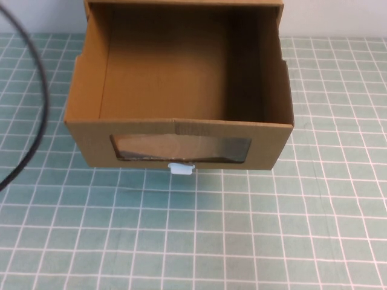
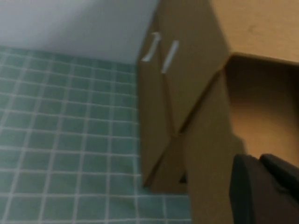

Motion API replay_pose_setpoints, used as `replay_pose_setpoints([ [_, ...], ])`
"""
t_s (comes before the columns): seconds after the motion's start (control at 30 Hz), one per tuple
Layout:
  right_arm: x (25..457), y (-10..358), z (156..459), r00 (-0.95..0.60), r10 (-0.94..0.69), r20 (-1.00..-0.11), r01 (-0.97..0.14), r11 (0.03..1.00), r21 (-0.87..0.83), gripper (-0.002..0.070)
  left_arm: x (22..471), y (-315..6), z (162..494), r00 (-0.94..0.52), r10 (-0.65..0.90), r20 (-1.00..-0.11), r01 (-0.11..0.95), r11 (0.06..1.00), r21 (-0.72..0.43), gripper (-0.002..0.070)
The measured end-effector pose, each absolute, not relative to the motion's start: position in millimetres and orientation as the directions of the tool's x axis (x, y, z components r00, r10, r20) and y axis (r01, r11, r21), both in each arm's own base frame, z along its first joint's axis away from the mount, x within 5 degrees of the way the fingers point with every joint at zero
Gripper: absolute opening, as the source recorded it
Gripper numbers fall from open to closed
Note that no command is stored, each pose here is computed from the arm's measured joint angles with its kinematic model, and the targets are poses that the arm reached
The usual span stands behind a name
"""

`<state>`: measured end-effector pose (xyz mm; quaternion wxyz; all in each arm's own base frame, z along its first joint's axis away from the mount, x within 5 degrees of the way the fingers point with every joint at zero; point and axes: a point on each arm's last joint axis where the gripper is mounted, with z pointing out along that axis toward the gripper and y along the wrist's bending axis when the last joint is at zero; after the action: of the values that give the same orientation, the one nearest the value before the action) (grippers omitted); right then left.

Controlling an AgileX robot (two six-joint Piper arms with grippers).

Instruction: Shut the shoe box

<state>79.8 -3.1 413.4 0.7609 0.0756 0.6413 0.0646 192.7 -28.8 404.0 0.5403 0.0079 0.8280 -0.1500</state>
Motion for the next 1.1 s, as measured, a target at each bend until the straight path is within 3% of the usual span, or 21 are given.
replay_pose_setpoints([
  [0.2, 110.1, 5.0, 398.1, -0.028, 0.249, -0.968, -0.035, 0.968, 0.25, -0.0014, 245.4, -56.7, 427.6, -0.42, -0.03, -0.907, 0.47, 0.848, -0.246, -0.0004],
  [0.3, 129.3, 21.6, 393.8, -0.206, 0.142, -0.968, -0.137, 0.975, 0.173, -0.0014, 276.5, -67.2, 431.5, -0.458, 0.006, -0.889, 0.558, 0.78, -0.282, -0.0004],
  [0.4, 145.0, 47.7, 394.9, -0.343, -0.111, -0.933, -0.36, 0.933, 0.021, -0.0014, 310.3, -74.1, 427.0, -0.5, 0.022, -0.866, 0.597, 0.733, -0.326, -0.0004],
  [0.47, 154.2, 69.5, 396.8, -0.354, -0.312, -0.881, -0.558, 0.827, -0.069, -0.0014, 329.8, -76.8, 424.9, -0.513, 0.012, -0.858, 0.604, 0.715, -0.351, -0.0004],
  [0.57, 162.7, 101.7, 398.0, -0.253, -0.505, -0.825, -0.794, 0.596, -0.122, -0.0014, 351.2, -82.6, 423.1, -0.51, 0.006, -0.86, 0.613, 0.704, -0.359, -0.0004],
  [0.7, 171.8, 138.3, 386.5, -0.051, -0.618, -0.785, -0.921, 0.332, -0.202, -0.0014, 372.2, -101.7, 417.7, -0.503, 0.019, -0.864, 0.639, 0.682, -0.357, -0.0004],
  [0.83, 171.6, 175.6, 367.8, 0.125, -0.683, -0.719, -0.948, 0.133, -0.29, -0.0014, 390.1, -125.3, 409.4, -0.507, 0.038, -0.861, 0.667, 0.65, -0.364, -0.0004],
  [1.1, 174.0, 229.6, 320.0, 0.41, -0.791, -0.455, -0.87, -0.189, -0.455, -0.0014, 423.2, -139.2, 381.4, -0.592, 0.002, -0.806, 0.615, 0.648, -0.45, -0.0004],
])
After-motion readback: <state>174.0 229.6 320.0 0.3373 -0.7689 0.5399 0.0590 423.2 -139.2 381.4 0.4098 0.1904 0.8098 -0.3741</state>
